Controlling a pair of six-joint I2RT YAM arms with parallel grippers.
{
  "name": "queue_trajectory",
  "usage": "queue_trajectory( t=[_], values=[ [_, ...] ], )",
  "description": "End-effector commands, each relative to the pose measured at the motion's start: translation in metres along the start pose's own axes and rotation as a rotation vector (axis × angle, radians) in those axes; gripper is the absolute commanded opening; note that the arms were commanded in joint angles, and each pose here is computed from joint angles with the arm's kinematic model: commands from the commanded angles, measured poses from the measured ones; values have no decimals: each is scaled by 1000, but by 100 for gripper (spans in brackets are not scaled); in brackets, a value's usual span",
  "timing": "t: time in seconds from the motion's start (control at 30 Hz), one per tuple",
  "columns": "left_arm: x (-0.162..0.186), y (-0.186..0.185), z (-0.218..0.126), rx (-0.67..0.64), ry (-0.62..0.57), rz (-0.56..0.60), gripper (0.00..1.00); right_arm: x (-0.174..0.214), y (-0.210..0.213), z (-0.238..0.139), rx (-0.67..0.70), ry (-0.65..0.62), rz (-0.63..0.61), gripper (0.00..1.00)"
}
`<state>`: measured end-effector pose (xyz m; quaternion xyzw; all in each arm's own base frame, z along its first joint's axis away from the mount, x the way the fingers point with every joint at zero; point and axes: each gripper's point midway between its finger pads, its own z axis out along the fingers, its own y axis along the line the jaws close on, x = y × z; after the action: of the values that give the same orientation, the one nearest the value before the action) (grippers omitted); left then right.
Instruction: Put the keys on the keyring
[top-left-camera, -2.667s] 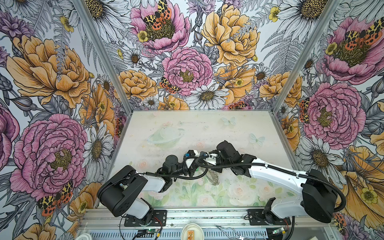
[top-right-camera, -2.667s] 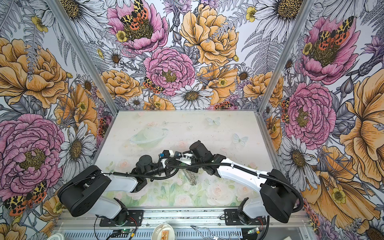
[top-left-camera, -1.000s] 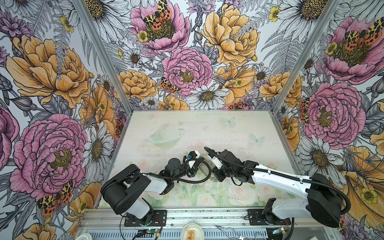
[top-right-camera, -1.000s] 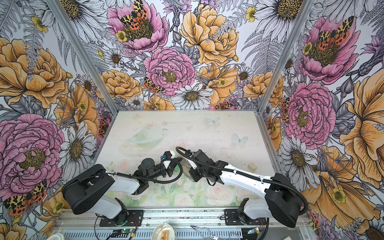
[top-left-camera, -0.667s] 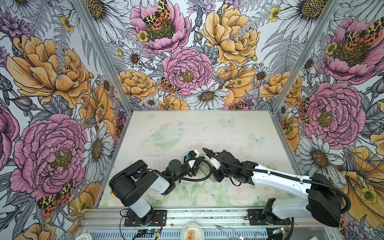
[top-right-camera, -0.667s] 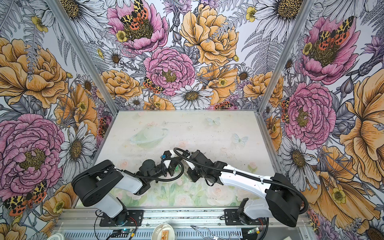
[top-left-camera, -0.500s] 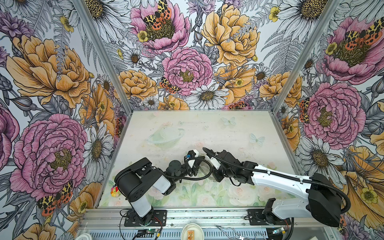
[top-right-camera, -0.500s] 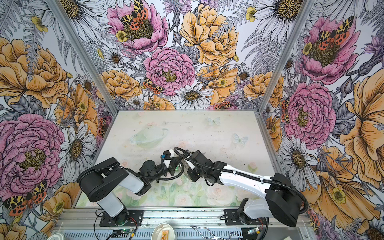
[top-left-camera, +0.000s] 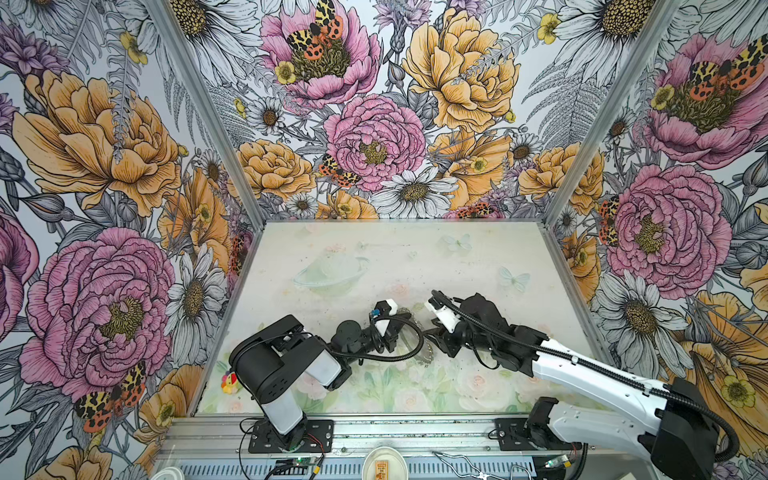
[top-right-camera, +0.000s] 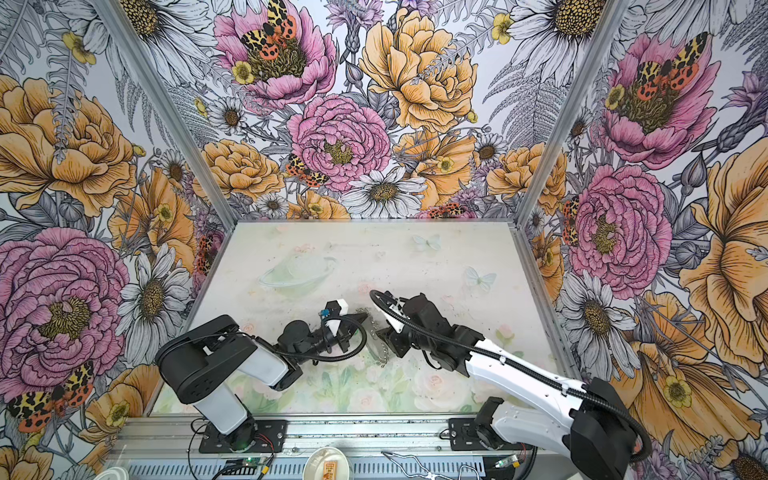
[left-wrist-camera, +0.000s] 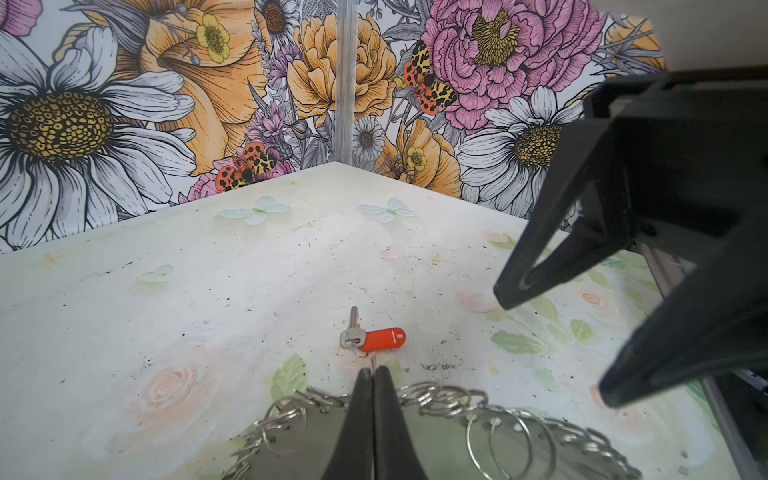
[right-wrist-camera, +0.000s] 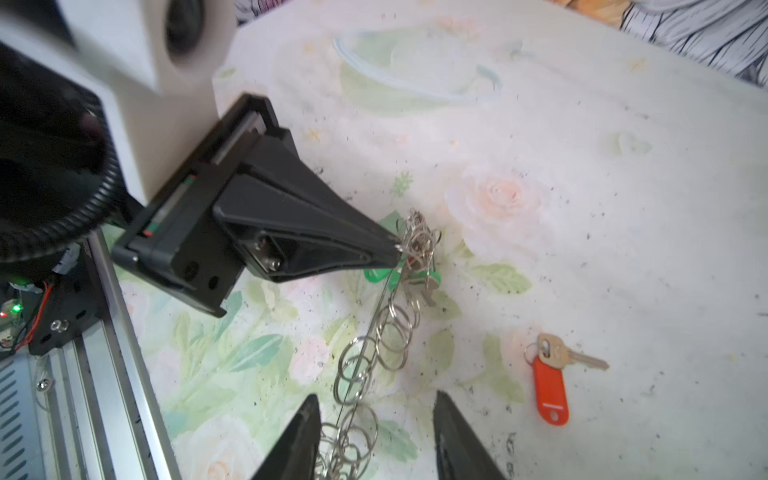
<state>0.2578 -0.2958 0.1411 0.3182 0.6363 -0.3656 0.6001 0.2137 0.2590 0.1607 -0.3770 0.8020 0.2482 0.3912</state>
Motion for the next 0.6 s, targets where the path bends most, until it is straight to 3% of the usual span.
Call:
queue_trajectory(
  t=[0.0,0.33,0.57],
  values=[
    [-20,-17,-3,115,-69,25,0,-18,4,-5,-63,-158,-89,43],
    [-25,-27,-7,230,-74,33,0,-21,-27,16,-182,-301,-107,29],
    [-27,-30,-5,258,-79,46,0,-16,-18,31,-305,-324,-124,26]
  ],
)
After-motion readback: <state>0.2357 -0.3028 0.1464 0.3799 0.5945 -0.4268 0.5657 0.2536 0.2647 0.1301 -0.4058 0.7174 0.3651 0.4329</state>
